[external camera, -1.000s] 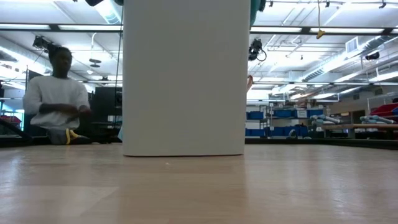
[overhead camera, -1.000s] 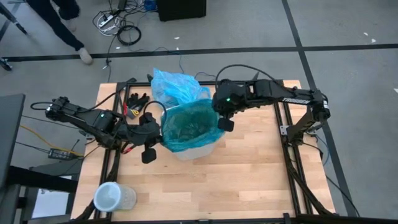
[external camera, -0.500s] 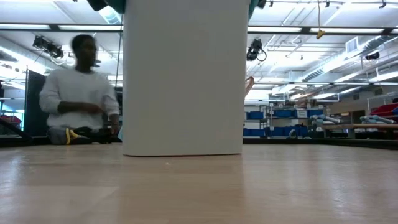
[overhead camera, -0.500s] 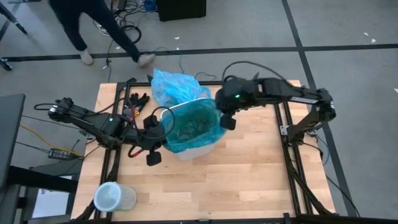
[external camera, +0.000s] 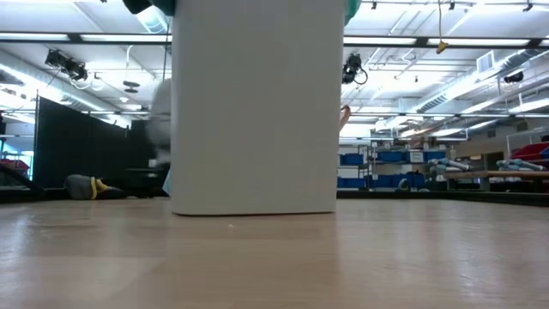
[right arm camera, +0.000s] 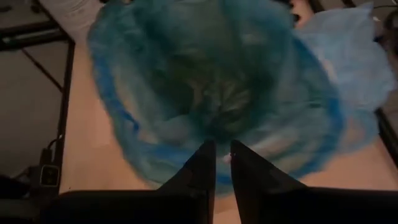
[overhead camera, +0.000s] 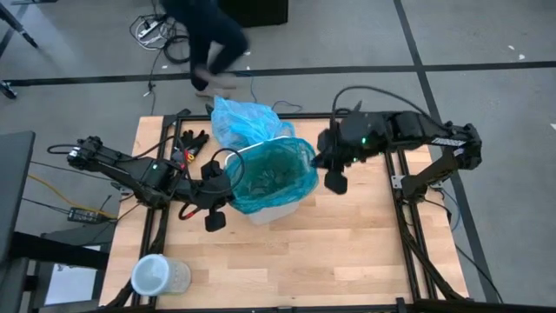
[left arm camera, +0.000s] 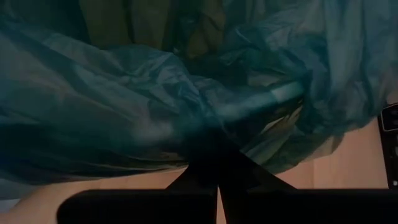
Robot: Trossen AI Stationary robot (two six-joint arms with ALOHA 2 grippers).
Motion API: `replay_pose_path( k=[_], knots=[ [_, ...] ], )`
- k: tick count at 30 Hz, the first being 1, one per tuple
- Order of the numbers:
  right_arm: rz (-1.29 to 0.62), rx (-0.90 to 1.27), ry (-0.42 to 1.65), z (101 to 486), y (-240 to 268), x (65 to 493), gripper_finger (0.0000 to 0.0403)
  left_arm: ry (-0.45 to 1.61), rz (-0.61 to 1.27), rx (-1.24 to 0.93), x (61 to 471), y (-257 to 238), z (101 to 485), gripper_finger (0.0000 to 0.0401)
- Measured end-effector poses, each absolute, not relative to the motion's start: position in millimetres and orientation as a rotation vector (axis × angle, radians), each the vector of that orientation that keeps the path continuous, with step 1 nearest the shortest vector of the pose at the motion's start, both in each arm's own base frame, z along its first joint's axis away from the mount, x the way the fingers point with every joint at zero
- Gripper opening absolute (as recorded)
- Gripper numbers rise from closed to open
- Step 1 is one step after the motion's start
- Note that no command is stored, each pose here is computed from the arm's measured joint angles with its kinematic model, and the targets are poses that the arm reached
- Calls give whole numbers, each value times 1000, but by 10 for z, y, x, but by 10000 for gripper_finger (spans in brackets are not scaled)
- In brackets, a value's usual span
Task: Place trash/remove bag and relplace
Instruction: Insert the green plastic trash bag into the trash bin
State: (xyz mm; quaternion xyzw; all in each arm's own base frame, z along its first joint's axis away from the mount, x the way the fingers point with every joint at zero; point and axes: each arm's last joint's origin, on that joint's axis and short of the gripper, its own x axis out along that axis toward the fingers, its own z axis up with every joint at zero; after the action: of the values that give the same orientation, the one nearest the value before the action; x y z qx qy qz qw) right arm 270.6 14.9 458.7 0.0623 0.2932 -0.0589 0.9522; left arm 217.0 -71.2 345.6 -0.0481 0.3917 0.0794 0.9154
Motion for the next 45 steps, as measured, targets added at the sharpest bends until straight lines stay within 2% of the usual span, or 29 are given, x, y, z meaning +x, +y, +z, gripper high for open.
replay_pose_path(
  k=[9, 22, 32, 39, 45],
  knots=[
    [-59, 90, 657, 4458, 489, 2794, 2, 788, 161, -103, 2183, -716, 3468, 8],
    [-69, 114, 806, 4051, 687, 2867, 1, 771, 158, -110, 2196, -721, 3479, 8],
    [-203, 105, 849, 3856, 603, 2895, 0, 768, 158, -112, 2198, -722, 3482, 8],
    [-197, 141, 833, 3882, 570, 2896, 0, 769, 158, -112, 2198, -721, 3481, 8],
    [-214, 148, 871, 4046, 536, 2655, 0, 771, 159, -110, 2196, -721, 3480, 8]
  ],
)
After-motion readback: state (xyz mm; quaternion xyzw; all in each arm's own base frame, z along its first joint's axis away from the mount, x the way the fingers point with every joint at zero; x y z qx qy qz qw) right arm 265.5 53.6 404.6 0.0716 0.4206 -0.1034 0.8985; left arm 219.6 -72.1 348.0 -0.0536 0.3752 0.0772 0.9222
